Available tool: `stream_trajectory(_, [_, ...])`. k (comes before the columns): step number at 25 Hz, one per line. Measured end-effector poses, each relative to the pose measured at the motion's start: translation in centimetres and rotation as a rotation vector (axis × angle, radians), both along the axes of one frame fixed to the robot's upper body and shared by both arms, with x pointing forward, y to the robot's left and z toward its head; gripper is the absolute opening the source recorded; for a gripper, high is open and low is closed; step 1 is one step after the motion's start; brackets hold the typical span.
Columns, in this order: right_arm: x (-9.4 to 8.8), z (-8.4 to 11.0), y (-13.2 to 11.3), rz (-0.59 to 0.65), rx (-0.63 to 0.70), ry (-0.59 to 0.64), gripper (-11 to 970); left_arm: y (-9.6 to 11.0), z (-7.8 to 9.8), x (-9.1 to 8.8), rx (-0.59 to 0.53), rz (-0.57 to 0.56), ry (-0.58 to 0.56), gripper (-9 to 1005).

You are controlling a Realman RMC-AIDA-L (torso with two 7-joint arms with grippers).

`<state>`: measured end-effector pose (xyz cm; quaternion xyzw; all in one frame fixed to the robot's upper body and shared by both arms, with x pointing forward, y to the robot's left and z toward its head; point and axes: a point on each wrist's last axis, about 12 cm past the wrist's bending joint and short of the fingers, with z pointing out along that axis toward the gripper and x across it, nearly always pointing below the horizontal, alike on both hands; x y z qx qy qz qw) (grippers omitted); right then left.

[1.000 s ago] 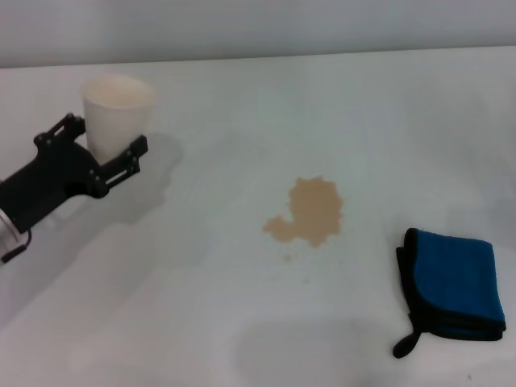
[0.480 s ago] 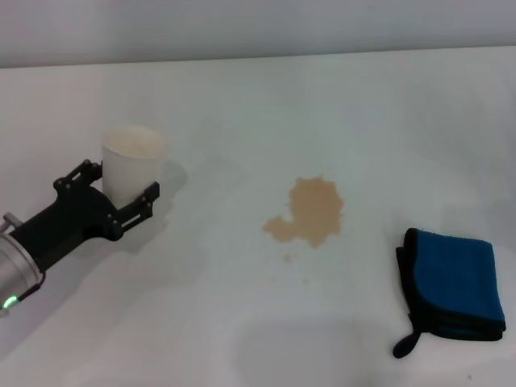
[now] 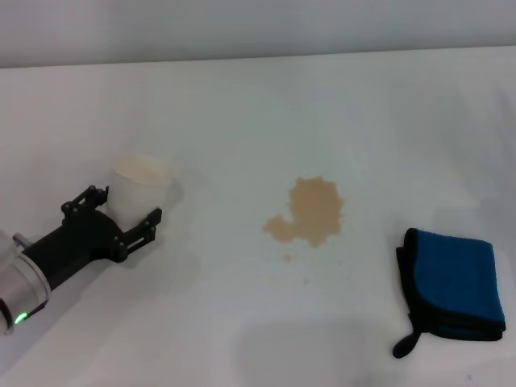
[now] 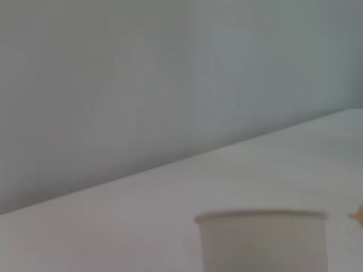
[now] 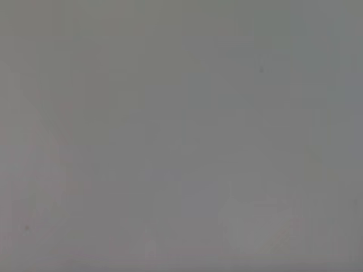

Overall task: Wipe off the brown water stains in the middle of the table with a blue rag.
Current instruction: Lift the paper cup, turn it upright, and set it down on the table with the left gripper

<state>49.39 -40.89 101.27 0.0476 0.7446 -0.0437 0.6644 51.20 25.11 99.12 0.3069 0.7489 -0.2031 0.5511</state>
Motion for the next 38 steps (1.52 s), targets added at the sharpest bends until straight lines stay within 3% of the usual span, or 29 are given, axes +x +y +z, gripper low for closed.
stream_trajectory(27, [-0.2, 0.0, -0.4, -0.01, -0.01, 0.009, 798, 0.0, -1.0, -1.0, 0.019, 0.013, 0.047, 811])
stream_trajectory(38, [-0.3, -0.1, -0.4, -0.01, -0.006, 0.011, 798, 0.1, -0.8, -1.0, 0.009, 0.01, 0.04, 873])
